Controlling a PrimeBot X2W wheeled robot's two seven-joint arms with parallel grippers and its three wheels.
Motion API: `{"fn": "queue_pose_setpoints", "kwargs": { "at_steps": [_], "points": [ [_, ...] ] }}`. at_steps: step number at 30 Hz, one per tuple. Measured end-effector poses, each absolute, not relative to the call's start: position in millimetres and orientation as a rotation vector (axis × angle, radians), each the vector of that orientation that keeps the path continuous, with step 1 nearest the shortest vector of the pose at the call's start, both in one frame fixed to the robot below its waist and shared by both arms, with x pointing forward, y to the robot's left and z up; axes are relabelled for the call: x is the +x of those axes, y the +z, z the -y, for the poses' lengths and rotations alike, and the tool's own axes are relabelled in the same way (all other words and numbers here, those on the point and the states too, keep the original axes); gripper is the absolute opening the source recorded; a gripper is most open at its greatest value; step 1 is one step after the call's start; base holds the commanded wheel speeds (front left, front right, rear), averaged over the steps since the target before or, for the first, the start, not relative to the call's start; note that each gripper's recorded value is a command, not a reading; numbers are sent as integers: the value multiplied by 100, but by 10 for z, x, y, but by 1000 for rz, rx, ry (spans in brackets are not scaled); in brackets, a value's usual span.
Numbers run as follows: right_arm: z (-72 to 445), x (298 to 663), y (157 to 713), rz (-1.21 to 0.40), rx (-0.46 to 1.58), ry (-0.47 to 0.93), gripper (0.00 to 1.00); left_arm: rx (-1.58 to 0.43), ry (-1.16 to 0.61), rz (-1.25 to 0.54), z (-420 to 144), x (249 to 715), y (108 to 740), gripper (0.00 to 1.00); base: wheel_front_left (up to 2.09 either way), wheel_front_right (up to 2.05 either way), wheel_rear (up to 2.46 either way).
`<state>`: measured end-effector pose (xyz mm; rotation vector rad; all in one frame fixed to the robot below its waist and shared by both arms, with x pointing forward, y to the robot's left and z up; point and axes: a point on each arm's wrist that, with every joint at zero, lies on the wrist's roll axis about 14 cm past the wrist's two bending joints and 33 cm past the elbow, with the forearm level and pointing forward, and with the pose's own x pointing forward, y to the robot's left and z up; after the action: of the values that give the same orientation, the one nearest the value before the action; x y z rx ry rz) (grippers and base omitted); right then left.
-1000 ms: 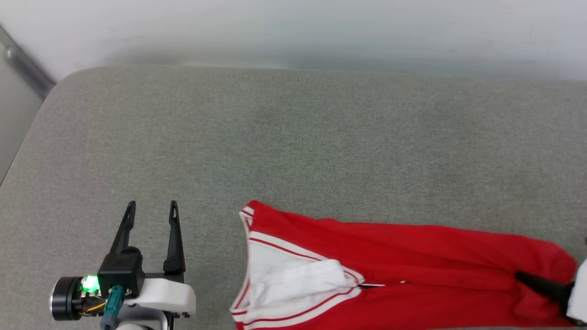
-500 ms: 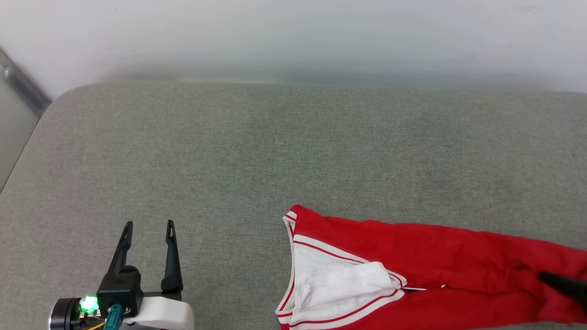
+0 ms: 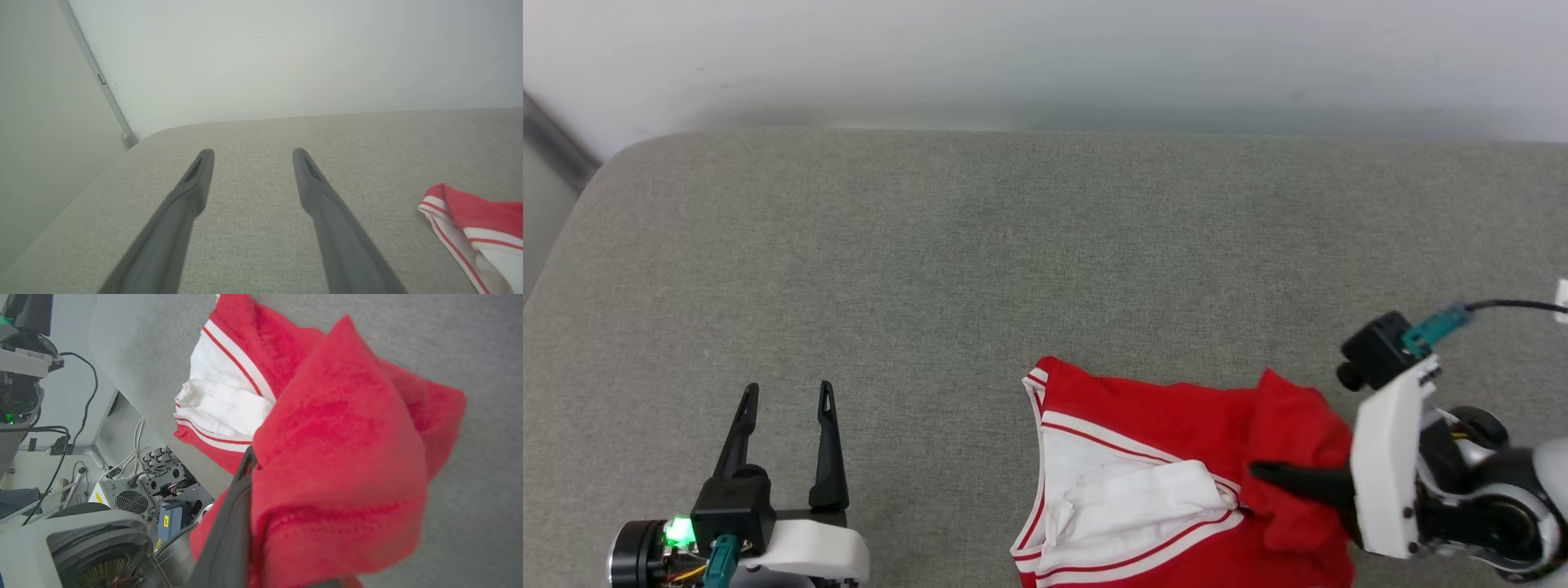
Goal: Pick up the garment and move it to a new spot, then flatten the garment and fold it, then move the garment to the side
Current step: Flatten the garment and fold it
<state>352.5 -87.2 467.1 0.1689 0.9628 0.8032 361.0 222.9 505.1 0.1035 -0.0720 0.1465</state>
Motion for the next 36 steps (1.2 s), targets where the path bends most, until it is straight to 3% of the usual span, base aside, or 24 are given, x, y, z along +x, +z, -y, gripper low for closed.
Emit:
{"fn": "queue_pose_setpoints", "kwargs": {
  "at_steps": [7, 14, 25, 26, 27, 30, 36],
  "points": [
    [246, 3595, 4631, -987, 35, 965, 0, 103, 144, 65, -2238, 3710, 5023, 100, 0, 0, 0],
    [-136, 3650, 4345, -1055, -73, 1037, 0, 90, 148, 49, -2247, 3818, 4957, 100, 0, 0, 0],
    [-186, 3639, 3785, -1109, -230, 1044, 0, 86, 161, 30, -2296, 3888, 4889, 100, 0, 0, 0],
    [-182, 3645, 3800, -1094, -222, 1041, 33, 87, 162, 32, -2297, 3882, 4899, 100, 0, 0, 0],
    [-182, 3656, 3832, -1076, -205, 1038, 100, 89, 162, 34, -2298, 3870, 4905, 100, 0, 0, 0],
    [-155, 3720, 3999, -988, -177, 1028, 100, 84, 164, 31, -2302, 3795, 4907, 100, 0, 0, 0],
    [27, 4045, 4718, -653, -139, 967, 100, 83, 156, 62, -2274, 3674, 5016, 100, 0, 0, 0]
  ]
}}
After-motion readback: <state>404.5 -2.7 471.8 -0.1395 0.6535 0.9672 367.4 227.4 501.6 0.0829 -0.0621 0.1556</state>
